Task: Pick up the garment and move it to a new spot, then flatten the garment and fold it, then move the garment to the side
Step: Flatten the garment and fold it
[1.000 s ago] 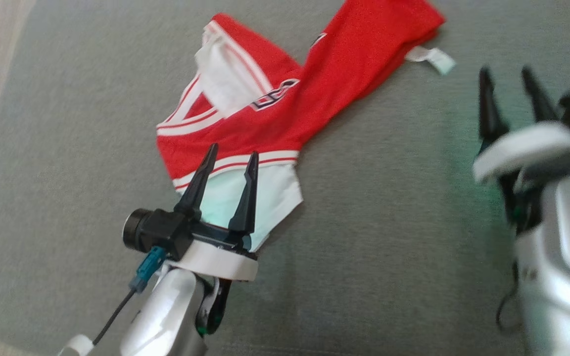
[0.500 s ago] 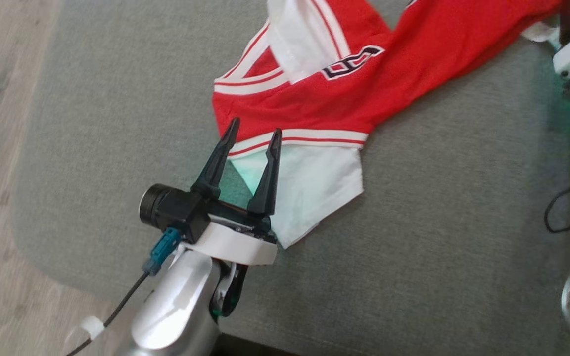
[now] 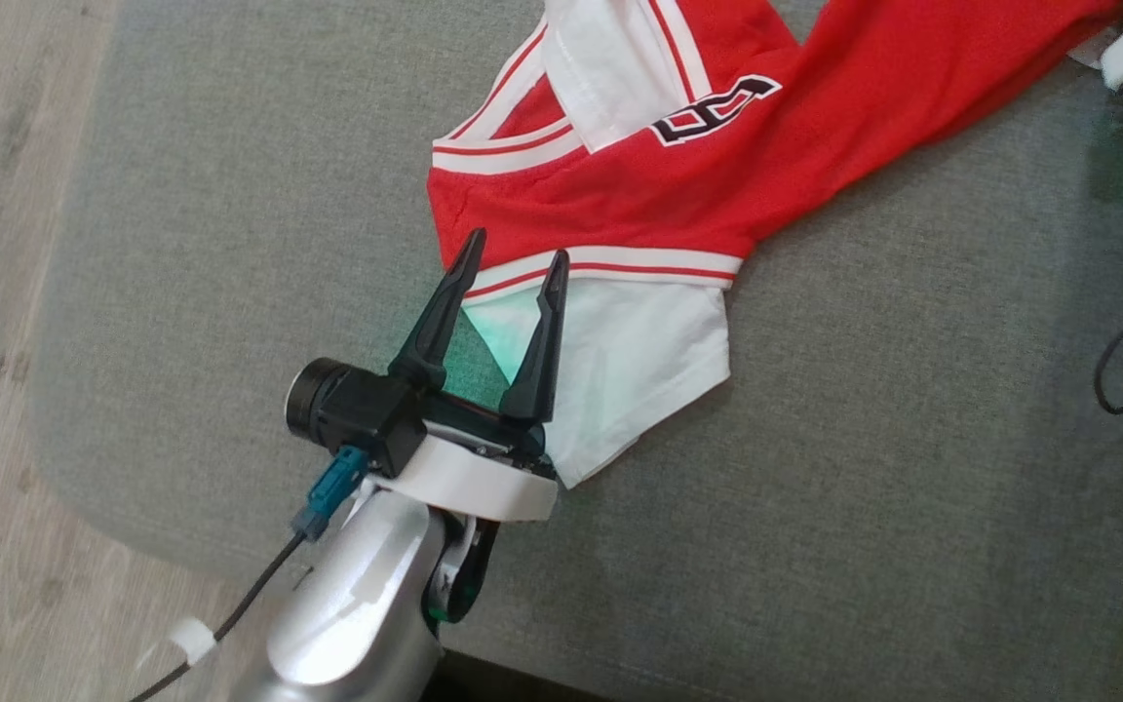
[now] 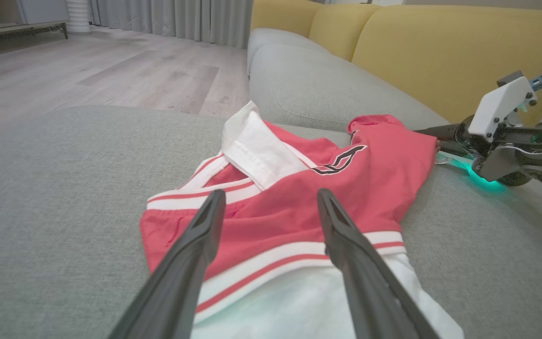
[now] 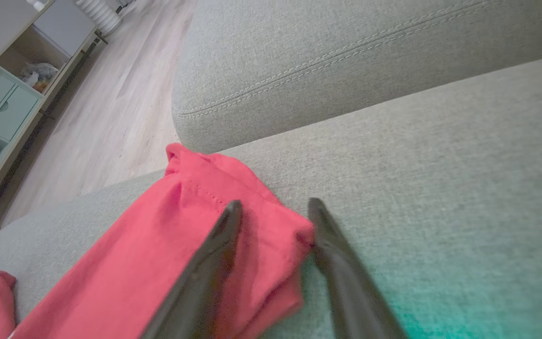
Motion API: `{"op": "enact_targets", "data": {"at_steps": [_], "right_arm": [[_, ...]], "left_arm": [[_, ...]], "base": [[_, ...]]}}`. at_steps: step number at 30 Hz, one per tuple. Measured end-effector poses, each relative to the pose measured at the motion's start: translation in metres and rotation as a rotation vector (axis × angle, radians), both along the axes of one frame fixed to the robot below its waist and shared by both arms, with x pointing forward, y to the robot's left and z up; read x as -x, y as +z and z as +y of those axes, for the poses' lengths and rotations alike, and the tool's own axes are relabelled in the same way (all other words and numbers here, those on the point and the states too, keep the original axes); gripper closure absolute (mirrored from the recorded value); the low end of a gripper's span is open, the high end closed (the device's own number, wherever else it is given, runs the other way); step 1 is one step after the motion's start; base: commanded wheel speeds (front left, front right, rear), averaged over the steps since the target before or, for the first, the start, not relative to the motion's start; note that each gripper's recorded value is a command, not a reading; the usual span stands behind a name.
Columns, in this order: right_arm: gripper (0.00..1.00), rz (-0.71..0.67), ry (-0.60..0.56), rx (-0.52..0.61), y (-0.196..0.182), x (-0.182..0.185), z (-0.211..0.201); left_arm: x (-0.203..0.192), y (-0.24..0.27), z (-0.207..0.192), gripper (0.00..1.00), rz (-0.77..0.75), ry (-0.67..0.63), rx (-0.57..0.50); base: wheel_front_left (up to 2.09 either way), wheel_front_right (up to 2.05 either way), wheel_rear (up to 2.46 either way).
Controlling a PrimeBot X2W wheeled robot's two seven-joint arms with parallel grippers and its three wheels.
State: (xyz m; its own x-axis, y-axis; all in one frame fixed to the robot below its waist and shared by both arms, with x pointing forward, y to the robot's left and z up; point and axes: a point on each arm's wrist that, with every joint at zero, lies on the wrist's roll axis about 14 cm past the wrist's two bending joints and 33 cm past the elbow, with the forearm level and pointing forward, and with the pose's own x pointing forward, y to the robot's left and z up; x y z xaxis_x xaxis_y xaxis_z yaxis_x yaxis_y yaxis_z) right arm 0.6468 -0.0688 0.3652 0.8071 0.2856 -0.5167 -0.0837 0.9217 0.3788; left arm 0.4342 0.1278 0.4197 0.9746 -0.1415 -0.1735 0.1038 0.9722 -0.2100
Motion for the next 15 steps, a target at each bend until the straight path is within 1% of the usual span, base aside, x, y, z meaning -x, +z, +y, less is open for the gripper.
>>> {"op": "enact_targets", "data": {"at_steps": [8,15], "right_arm": [[1.00,-0.030,0.023,-0.005,0.009,0.004,0.006],[1.00,-0.143,0.039,0.014,0.039,0.007,0.006]], "left_arm": [[-0.002,0.004,-0.004,0.00,-0.013,-0.011,0.005],[-0.001,0.016,-0.008,0.00,-0.041,-0.022,0.006]], "base": [[0.00,0.00,0.00],[0.00,0.00,0.00]]}}
